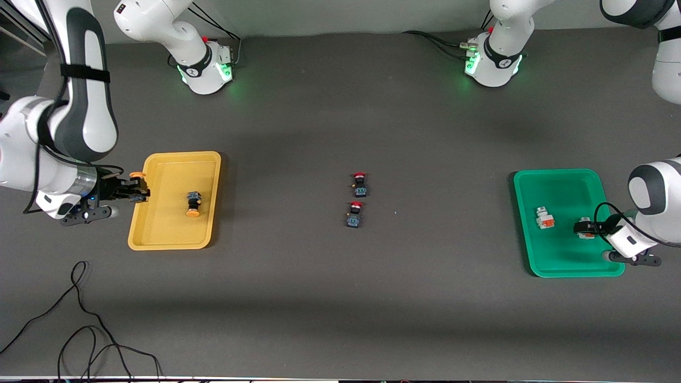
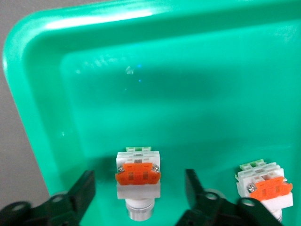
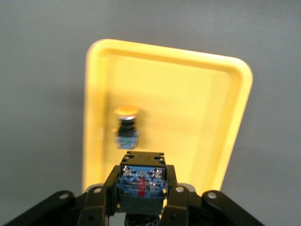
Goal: Place green and yellow buttons in trays
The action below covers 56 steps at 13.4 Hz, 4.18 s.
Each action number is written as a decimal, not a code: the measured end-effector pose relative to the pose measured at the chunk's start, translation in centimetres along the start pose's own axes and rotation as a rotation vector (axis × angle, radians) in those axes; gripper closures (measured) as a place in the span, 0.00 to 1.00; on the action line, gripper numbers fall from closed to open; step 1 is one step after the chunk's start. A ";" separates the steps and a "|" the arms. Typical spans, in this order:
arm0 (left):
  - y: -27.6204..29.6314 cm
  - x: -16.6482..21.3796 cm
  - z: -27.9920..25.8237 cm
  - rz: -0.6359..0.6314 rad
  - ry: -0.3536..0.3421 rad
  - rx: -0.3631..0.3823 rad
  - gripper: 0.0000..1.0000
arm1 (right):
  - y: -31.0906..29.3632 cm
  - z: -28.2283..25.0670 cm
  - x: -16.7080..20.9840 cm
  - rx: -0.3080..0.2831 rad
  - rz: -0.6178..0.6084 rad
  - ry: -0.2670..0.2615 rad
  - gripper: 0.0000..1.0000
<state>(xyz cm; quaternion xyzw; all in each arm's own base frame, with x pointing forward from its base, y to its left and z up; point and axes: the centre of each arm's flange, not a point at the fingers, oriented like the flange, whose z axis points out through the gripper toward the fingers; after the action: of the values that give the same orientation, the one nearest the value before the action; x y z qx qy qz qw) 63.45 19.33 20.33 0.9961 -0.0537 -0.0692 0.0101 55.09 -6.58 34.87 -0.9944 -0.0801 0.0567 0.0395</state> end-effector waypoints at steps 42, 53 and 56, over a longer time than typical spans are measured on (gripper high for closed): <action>24.6 -8.6 -38.4 -0.107 0.072 0.016 0.00 | -8.3 -26.7 -1.2 -0.009 0.168 0.027 0.00; 24.3 -8.7 -38.5 -0.113 0.074 0.016 0.00 | -14.2 -26.8 0.5 -0.047 0.296 0.061 0.00; 24.3 -8.7 -38.5 -0.114 0.074 0.016 0.00 | -14.7 -26.2 0.9 -0.041 0.309 0.052 0.00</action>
<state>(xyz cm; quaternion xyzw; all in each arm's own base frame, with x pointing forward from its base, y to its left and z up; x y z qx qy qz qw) 57.67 -3.35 60.34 0.9995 0.0028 -0.0321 0.0001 56.79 6.19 62.04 -0.9966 0.0737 0.0346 0.0121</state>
